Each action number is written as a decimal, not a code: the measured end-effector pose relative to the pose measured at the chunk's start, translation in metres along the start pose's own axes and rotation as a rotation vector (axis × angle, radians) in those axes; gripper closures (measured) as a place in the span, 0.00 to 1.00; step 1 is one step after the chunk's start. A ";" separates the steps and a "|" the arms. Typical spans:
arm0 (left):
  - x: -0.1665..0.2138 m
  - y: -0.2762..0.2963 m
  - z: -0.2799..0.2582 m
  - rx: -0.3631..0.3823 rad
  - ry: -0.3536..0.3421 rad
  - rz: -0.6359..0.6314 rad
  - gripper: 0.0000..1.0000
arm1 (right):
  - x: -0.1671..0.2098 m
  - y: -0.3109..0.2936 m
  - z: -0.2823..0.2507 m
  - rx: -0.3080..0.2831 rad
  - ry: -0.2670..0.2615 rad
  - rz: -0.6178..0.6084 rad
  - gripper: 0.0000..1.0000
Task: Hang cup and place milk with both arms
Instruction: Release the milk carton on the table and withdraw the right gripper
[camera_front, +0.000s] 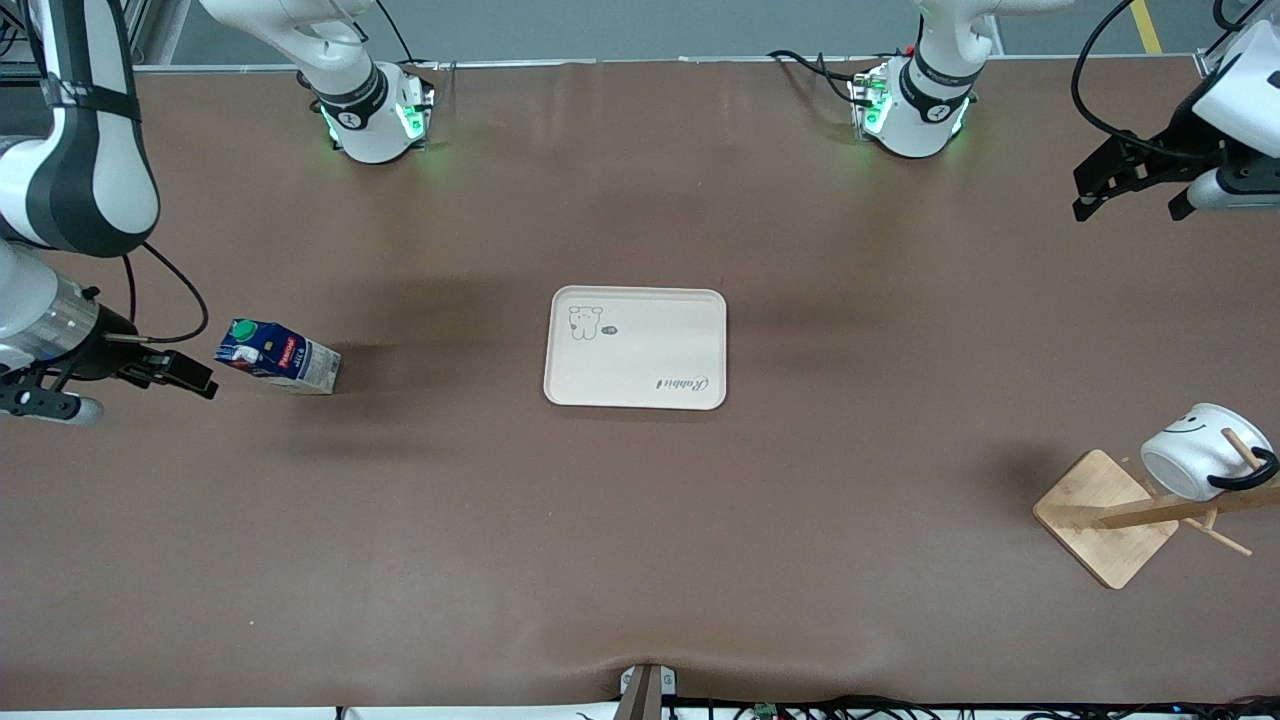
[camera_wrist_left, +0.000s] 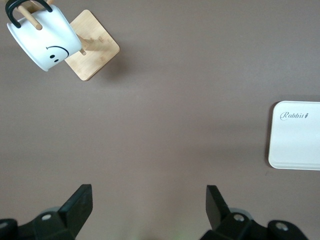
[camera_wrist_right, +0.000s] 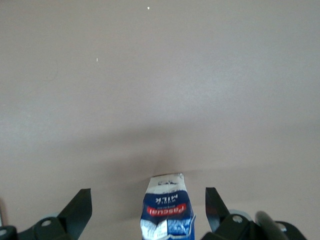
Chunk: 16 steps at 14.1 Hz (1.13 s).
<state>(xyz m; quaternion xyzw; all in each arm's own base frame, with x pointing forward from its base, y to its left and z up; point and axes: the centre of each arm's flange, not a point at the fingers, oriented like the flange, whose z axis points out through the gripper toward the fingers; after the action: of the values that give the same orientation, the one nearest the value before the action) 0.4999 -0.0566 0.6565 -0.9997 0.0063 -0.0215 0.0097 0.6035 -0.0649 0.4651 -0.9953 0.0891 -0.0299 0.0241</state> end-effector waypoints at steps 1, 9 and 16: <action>-0.001 0.002 0.000 0.001 0.000 -0.003 0.00 | 0.002 -0.001 -0.018 0.001 -0.015 -0.002 0.00; -0.005 0.010 -0.003 0.004 -0.009 -0.003 0.00 | 0.003 -0.011 -0.115 0.006 -0.046 -0.021 0.00; -0.008 0.010 -0.006 0.005 -0.010 -0.003 0.00 | -0.009 -0.022 -0.142 0.005 -0.111 -0.031 0.00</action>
<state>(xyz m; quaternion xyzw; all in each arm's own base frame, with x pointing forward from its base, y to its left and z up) 0.4913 -0.0665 0.6617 -0.9998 0.0047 -0.0168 0.0121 0.5898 -0.0482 0.6074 -0.9966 0.0721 0.0248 0.0311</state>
